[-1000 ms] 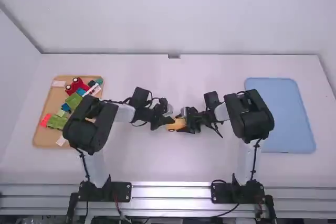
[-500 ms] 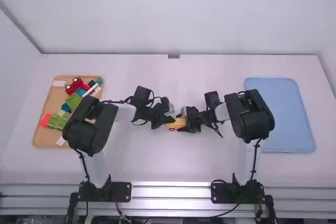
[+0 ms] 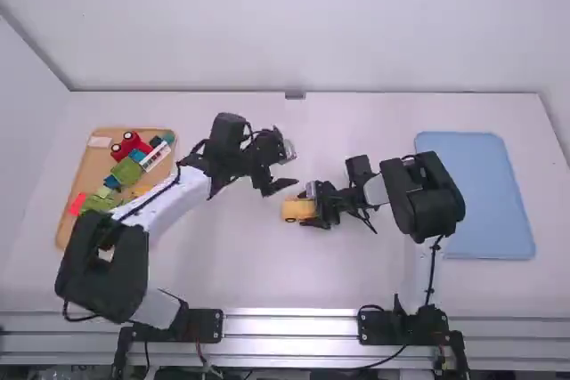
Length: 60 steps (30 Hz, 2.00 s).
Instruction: Assemble lego blocks to make yellow taxi
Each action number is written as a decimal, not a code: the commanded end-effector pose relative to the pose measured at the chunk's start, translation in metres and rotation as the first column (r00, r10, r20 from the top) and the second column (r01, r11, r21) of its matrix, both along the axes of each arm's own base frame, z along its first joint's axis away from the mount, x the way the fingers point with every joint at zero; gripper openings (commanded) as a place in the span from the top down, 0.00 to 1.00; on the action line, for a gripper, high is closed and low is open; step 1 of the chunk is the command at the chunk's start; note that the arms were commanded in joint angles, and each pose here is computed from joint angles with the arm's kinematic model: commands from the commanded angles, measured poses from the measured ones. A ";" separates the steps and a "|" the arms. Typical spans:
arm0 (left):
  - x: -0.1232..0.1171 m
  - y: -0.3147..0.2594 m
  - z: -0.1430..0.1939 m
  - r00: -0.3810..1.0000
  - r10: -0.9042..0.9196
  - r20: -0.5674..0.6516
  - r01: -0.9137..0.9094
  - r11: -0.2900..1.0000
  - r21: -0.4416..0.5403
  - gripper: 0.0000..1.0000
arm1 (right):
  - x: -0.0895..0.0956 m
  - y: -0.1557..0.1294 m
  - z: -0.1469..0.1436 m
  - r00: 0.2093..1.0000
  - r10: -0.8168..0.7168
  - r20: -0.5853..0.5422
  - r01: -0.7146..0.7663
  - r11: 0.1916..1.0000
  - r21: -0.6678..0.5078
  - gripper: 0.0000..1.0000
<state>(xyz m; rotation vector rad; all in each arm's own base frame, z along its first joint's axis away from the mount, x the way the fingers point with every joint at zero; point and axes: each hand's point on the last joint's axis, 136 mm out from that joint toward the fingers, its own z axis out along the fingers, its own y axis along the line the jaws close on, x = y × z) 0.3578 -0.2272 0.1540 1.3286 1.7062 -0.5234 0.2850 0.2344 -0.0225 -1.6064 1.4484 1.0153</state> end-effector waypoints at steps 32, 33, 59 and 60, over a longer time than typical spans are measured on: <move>0.013 0.299 0.108 -0.107 0.979 -0.175 -0.986 -0.127 -0.104 0.01 | 0.025 -0.039 0.124 0.890 -0.315 0.329 0.436 0.798 -0.415 0.02; 0.012 0.307 0.110 -0.119 0.969 -0.218 -0.984 -0.145 -0.105 0.01 | 0.025 -0.037 0.124 0.891 -0.313 0.329 0.434 0.800 -0.414 0.02; -0.013 0.368 0.112 -0.413 0.703 -0.578 -0.904 -0.394 0.167 0.01 | 0.031 -0.029 0.132 0.879 -0.300 0.369 0.437 0.817 -0.376 0.02; -0.008 0.367 0.107 -0.409 0.700 -0.586 -0.907 -0.380 0.180 0.01 | 0.031 -0.028 0.133 0.879 -0.299 0.371 0.435 0.820 -0.372 0.02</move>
